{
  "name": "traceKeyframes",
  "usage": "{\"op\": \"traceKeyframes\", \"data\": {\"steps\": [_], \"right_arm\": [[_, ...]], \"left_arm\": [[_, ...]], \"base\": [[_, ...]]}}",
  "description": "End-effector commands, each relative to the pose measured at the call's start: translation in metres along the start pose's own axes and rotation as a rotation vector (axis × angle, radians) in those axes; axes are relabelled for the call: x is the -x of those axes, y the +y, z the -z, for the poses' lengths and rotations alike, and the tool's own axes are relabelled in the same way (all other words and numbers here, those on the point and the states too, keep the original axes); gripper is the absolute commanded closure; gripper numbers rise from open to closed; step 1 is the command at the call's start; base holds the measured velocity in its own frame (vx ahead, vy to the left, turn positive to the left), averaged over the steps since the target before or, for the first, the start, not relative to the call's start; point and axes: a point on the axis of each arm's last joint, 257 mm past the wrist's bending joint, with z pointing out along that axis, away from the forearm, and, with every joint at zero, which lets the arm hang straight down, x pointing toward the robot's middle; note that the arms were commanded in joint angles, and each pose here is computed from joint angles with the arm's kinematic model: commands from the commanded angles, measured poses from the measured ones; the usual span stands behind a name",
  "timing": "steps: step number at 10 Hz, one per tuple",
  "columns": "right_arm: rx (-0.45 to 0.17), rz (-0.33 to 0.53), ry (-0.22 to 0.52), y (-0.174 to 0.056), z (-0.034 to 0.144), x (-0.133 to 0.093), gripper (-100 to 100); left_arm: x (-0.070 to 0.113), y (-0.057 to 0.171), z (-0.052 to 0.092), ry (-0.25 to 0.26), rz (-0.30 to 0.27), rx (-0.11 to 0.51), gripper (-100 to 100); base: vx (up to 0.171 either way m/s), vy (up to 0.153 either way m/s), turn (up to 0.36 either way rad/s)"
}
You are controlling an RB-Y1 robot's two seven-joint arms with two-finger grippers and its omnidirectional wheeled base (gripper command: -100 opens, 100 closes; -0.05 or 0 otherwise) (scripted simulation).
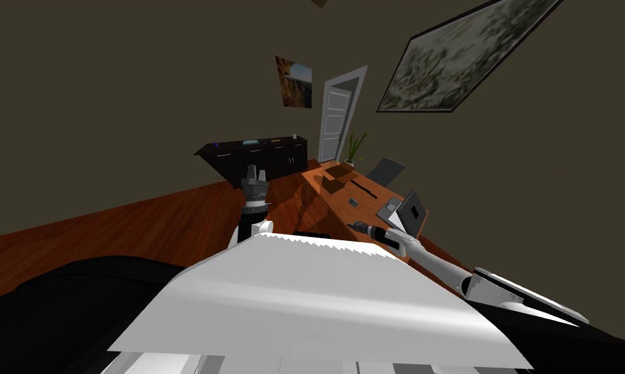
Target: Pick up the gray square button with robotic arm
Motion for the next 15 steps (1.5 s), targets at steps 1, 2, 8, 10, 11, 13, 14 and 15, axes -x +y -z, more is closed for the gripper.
{"op": "traceKeyframes", "data": {"steps": [1,2,8,10,11,13,14,15], "right_arm": [[-0.033,0.014,0.034,-0.018,0.006,-0.010,-100],[-0.040,0.013,0.037,-0.020,0.008,-0.011,-100],[-0.138,0.083,0.165,-0.082,0.053,-0.038,-100],[-0.178,0.097,0.206,-0.103,0.072,-0.046,-100],[-0.181,0.096,0.207,-0.104,0.073,-0.046,-100],[-0.203,0.112,0.240,-0.118,0.087,-0.051,-100],[-0.225,0.124,0.270,-0.131,0.102,-0.055,-100],[-0.236,0.121,0.274,-0.135,0.105,-0.056,-100]], "left_arm": [[0.000,0.000,0.000,0.000,0.000,0.000,0],[0.000,0.000,0.000,0.000,0.000,0.000,0],[0.000,0.000,0.000,0.000,0.000,0.000,0],[0.000,0.000,0.000,0.000,0.000,0.000,0],[0.000,0.000,0.000,0.000,0.000,0.000,0],[0.000,0.000,0.000,0.000,0.000,0.000,0],[0.000,0.000,0.000,0.000,0.000,0.000,0],[0.000,0.000,0.000,0.000,0.000,0.000,0]], "base": [[0.078,-0.002,0.111],[0.027,0.007,-0.011],[0.062,0.013,0.125],[0.052,0.008,0.123],[0.024,0.003,-0.010],[0.052,0.014,0.117],[0.069,0.012,0.131],[0.064,0.006,0.068]]}}
